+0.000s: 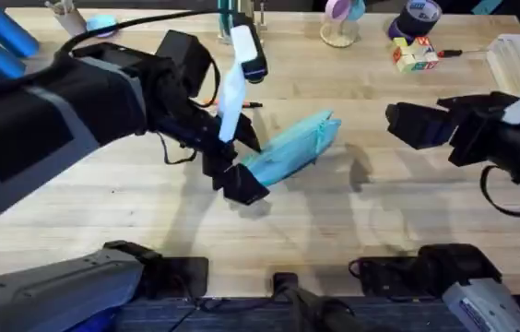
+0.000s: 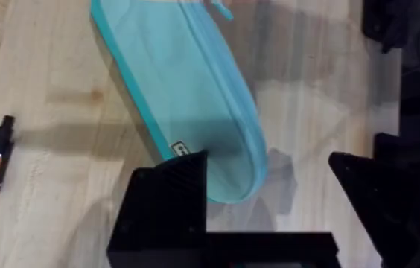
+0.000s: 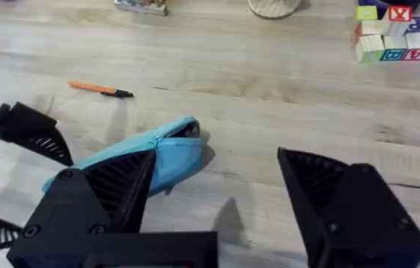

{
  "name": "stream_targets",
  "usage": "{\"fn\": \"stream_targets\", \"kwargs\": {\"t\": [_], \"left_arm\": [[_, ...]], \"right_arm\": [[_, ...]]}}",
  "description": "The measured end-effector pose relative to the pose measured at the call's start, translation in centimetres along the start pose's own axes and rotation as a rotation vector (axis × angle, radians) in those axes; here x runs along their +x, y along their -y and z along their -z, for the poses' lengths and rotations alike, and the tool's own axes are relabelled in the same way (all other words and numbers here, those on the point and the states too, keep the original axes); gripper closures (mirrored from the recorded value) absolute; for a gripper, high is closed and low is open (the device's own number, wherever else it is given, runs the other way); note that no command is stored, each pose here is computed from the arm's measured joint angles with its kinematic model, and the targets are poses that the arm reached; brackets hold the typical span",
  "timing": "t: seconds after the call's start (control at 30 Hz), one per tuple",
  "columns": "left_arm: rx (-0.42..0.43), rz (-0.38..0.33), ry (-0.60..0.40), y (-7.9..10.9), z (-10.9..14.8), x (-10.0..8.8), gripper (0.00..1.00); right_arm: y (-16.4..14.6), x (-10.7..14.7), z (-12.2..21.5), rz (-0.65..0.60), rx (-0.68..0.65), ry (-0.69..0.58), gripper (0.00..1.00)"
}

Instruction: Unzip the bag, pick up the pens from the table one at a time and place them inside, then zip the bag closed.

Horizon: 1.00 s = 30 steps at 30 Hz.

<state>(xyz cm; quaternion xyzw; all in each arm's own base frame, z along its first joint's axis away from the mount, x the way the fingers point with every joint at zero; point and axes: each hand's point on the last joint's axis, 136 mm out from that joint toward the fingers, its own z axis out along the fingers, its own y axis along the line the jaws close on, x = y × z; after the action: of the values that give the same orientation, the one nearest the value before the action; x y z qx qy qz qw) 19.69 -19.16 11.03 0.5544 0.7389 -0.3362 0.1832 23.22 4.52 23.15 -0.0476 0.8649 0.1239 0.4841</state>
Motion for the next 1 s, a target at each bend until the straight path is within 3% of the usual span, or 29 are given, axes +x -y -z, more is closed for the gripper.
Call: {"fn": "stream_targets", "kwargs": {"t": [0.17,0.8,0.83,0.93,1.0], "left_arm": [[-0.049,-0.008,-0.012,-1.1,-0.4,-0.3,0.006],[-0.085,-0.004,-0.032,-1.8,-0.5,-0.2,0.011],[-0.085,-0.003,-0.032,-1.8,-0.5,-0.2,0.051],[-0.085,0.000,-0.032,-1.8,-0.5,-0.2,0.299],[-0.089,0.001,-0.033,-1.8,-0.5,-0.2,0.611]], "right_arm": [[0.0,0.0,0.0,0.000,0.000,0.000,0.005],[0.0,0.0,0.0,0.001,0.000,0.000,0.005],[0.0,0.0,0.0,0.001,0.000,0.001,0.005],[0.0,0.0,0.0,0.001,0.000,0.000,0.005],[0.0,0.0,0.0,0.001,0.000,0.000,0.005]]}}
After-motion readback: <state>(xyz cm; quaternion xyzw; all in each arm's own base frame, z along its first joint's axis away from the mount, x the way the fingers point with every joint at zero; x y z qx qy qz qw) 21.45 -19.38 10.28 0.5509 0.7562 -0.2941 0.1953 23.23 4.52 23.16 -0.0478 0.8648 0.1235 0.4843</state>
